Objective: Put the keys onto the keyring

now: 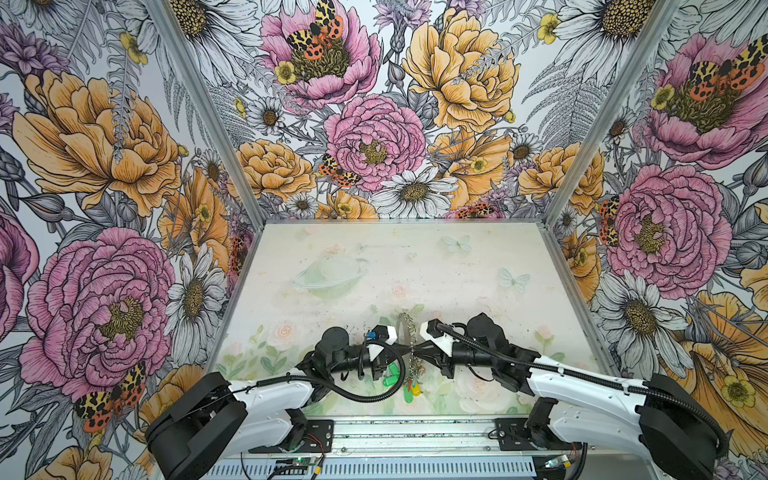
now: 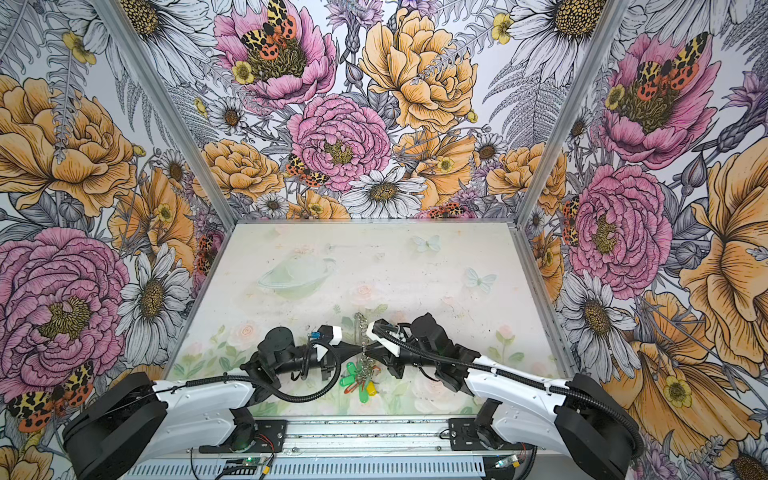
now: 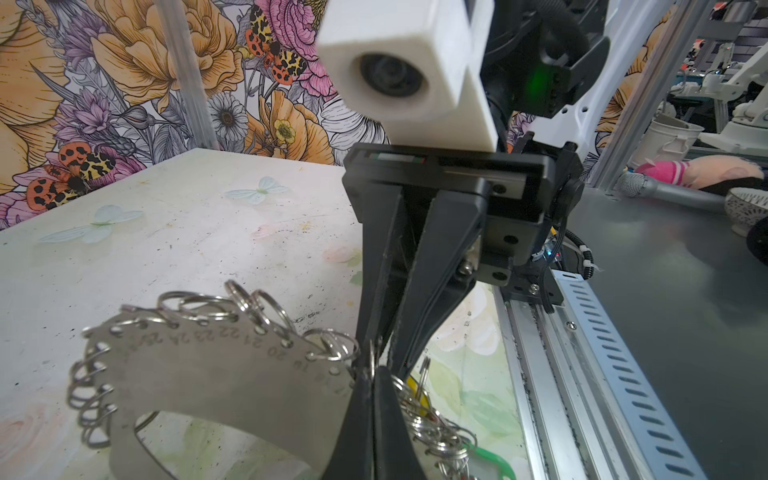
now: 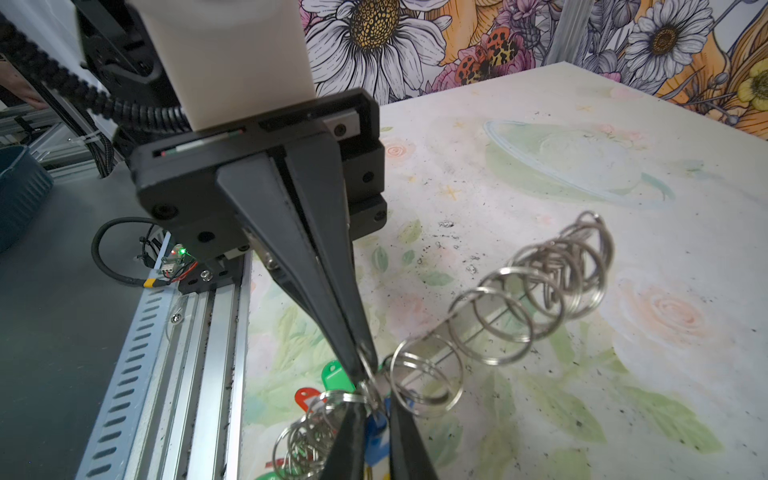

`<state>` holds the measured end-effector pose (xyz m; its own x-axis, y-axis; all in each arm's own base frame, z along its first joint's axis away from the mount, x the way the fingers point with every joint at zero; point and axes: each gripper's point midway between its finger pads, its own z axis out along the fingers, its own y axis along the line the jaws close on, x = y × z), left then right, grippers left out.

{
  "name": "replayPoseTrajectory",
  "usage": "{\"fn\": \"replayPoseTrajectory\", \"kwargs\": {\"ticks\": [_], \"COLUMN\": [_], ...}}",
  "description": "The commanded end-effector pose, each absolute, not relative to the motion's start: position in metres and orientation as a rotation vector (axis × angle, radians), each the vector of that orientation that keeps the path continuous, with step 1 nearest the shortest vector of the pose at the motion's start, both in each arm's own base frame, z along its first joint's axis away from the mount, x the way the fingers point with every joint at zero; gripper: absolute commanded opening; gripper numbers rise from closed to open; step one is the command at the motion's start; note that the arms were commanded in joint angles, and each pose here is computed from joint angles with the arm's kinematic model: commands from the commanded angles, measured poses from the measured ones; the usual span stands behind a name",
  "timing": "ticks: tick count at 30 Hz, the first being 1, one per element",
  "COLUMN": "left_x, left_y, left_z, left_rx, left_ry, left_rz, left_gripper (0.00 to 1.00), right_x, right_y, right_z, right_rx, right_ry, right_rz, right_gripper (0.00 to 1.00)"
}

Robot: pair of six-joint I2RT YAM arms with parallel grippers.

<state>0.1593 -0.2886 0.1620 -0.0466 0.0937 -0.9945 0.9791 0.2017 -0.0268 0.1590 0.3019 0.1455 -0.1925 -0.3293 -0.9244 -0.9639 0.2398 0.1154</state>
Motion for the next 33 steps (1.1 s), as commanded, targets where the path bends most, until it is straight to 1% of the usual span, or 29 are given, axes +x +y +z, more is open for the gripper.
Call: {"fn": "replayPoseTrajectory", "kwargs": {"ticks": [1, 9, 14, 20, 30, 33], "left_x": [0.163, 0.164, 0.162, 0.156, 0.155, 0.155], "left_y": [-0.289, -0.287, -0.284, -0.285, -0.288, -0.289], "left_z": [0.187, 0.183, 0.184, 0.185, 0.184, 0.183], "left_rx": [1.071, 1.075, 1.092, 1.122, 1.127, 1.127], "left_ry": [1.292, 1.310, 1.309, 1.294, 1.290, 1.289], "left_rz": [-1.038, -1.028, -1.042, -1.077, -1.103, -1.102], "left_gripper": [0.00, 0.00, 0.00, 0.00, 0.00, 0.00], "right_x": [0.158, 0.168, 0.167, 0.168, 0.161, 0.156], "right_y": [0.307, 0.289, 0.286, 0.291, 0.300, 0.301], "right_z": [0.151, 0.153, 0.163, 0.163, 0.167, 0.169], "right_rx": [-1.203, -1.152, -1.140, -1.157, -1.178, -1.191], "right_ry": [1.656, 1.668, 1.633, 1.629, 1.594, 1.578], "right_rz": [1.008, 0.897, 0.905, 0.922, 1.002, 1.039], "right_gripper": [0.15, 0.21, 0.18, 0.14, 0.12, 0.09]}}
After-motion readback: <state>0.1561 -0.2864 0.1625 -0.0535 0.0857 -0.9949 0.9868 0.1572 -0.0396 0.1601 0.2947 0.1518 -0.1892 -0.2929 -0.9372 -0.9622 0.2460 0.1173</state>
